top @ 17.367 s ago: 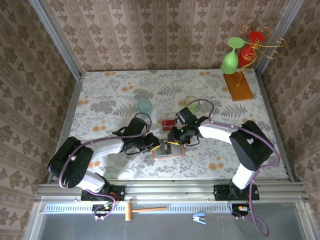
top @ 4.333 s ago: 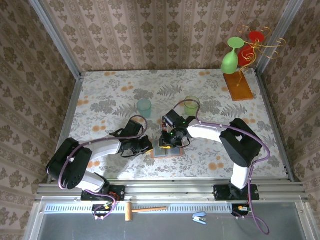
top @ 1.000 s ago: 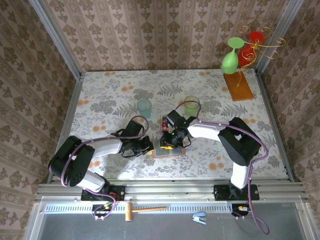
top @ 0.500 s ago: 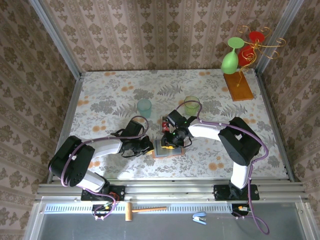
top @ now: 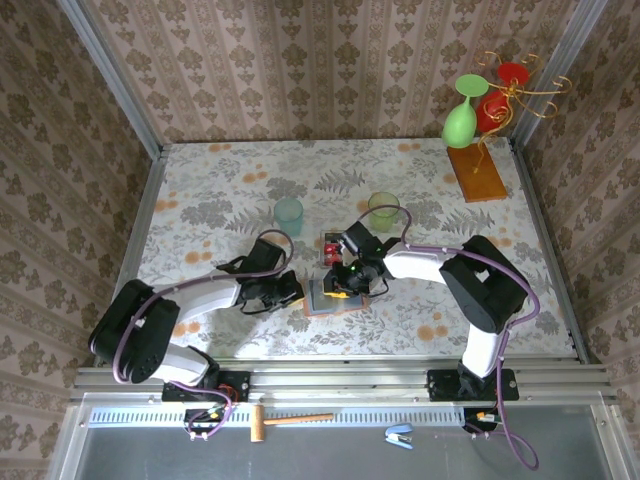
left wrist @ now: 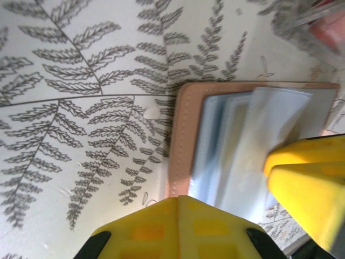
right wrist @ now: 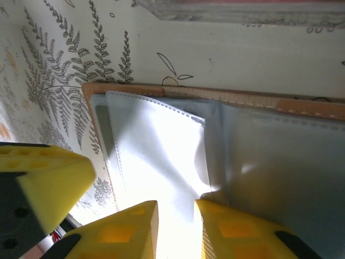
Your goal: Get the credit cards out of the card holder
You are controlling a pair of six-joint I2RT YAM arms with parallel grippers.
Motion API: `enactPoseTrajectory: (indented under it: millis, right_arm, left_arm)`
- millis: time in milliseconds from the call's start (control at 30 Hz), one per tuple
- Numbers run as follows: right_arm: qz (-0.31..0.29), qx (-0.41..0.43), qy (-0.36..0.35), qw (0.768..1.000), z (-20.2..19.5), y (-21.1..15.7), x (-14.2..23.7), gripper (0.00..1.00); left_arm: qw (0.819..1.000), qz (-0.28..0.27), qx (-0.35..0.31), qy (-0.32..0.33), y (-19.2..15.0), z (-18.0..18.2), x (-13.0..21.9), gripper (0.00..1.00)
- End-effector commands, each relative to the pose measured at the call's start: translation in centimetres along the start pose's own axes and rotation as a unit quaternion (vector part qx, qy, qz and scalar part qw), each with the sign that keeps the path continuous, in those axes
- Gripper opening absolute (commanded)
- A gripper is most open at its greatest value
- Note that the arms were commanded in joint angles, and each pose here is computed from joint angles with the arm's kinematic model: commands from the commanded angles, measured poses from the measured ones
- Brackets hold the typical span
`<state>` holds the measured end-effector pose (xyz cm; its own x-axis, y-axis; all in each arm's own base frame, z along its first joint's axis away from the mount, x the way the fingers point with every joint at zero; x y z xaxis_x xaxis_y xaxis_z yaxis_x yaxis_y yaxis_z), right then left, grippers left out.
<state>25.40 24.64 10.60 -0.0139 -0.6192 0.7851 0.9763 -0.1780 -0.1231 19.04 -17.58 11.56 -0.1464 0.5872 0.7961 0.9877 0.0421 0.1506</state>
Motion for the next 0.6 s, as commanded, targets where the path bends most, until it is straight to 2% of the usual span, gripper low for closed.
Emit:
enactPoseTrajectory:
  millis: [0,267,567]
  right_arm:
    - [0.012,-0.024,0.01,1.0,-0.9,-0.2,0.1,0.24]
    - [0.019,-0.044,0.037,0.998,-2.1,0.2,-0.4,0.23]
    - [0.026,-0.056,0.047,0.997,-2.9,0.5,-0.8,0.22]
  left_arm:
    - [1.0,-0.03,-0.005,-0.004,1.1,-1.3,1.6,0.12]
    - [0.998,-0.038,0.003,-0.056,1.8,-2.7,1.2,0.23]
    - [0.998,-0.024,0.008,-0.056,1.9,-2.7,-0.5,0.29]
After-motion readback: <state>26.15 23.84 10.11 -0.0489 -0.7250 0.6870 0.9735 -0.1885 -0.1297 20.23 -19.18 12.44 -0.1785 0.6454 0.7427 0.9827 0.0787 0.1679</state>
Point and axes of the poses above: each hand's point on the last joint's axis, 136 mm out from that joint toward the fingers, its own x axis back along the fingers, its own z axis along the line the jaws close on, y = z × x, the point moved 10 cm from there along x, back along the fingers, and after that the axes turned 12 degrees about -x, right-handed, at the moved point
